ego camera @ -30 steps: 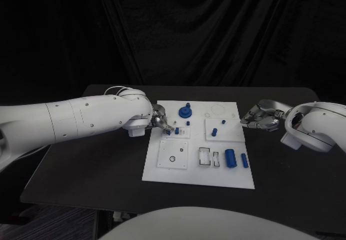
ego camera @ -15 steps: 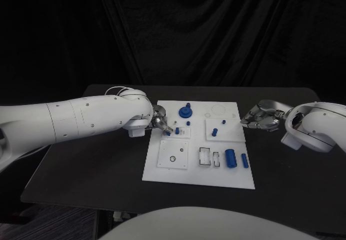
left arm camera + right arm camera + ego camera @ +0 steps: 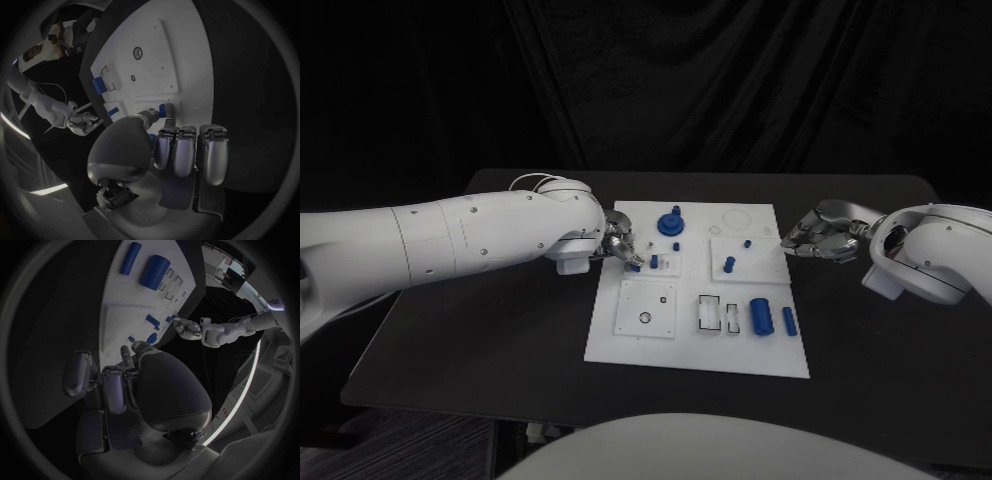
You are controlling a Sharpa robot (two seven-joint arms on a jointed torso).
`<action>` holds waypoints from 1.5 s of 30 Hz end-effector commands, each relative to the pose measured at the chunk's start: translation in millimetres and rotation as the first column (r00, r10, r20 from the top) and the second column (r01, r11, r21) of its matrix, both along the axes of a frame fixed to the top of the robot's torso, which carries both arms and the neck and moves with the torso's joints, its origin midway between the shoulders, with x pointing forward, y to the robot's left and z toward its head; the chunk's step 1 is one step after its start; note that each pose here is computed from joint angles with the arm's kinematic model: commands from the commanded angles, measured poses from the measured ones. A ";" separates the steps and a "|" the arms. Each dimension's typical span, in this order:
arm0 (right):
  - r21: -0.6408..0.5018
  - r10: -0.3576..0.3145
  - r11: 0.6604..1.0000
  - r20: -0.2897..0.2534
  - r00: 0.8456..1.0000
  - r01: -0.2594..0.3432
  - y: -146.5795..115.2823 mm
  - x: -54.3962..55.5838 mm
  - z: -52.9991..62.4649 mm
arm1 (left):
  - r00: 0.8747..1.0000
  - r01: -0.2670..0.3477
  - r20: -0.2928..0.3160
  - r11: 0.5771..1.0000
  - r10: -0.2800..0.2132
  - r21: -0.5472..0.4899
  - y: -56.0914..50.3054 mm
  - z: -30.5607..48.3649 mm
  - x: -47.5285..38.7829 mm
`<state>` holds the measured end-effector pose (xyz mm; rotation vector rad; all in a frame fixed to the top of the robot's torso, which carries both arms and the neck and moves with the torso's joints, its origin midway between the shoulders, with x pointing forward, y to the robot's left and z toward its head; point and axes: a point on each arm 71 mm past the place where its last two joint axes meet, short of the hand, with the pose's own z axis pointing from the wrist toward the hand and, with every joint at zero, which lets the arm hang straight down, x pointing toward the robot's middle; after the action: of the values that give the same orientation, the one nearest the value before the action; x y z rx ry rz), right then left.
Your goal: Assemble the parts on the task board
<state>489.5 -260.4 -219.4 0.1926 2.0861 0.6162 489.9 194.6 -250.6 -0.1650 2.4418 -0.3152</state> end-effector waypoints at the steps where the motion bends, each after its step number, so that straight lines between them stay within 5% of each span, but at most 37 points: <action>1: -0.014 -0.008 1.000 -0.011 1.000 0.008 -1.3 -0.6 -1.8 | 1.000 0.007 0.007 1.000 -0.007 -0.026 -1.7 -0.2 -0.4; 21: -0.014 -0.009 1.000 -0.010 1.000 0.009 -1.8 -0.7 -1.8 | 0.998 -0.031 0.057 0.998 0.034 -0.051 3.0 1.8 5.5; 45: -0.014 -0.009 1.000 -0.012 1.000 0.009 -2.3 -1.5 -1.8 | 0.999 -0.023 0.042 0.999 0.025 -0.040 1.5 0.3 5.7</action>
<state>488.9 -261.7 -219.6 0.1949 2.0884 0.6134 497.2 198.6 -249.0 -0.2118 2.3816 -0.3316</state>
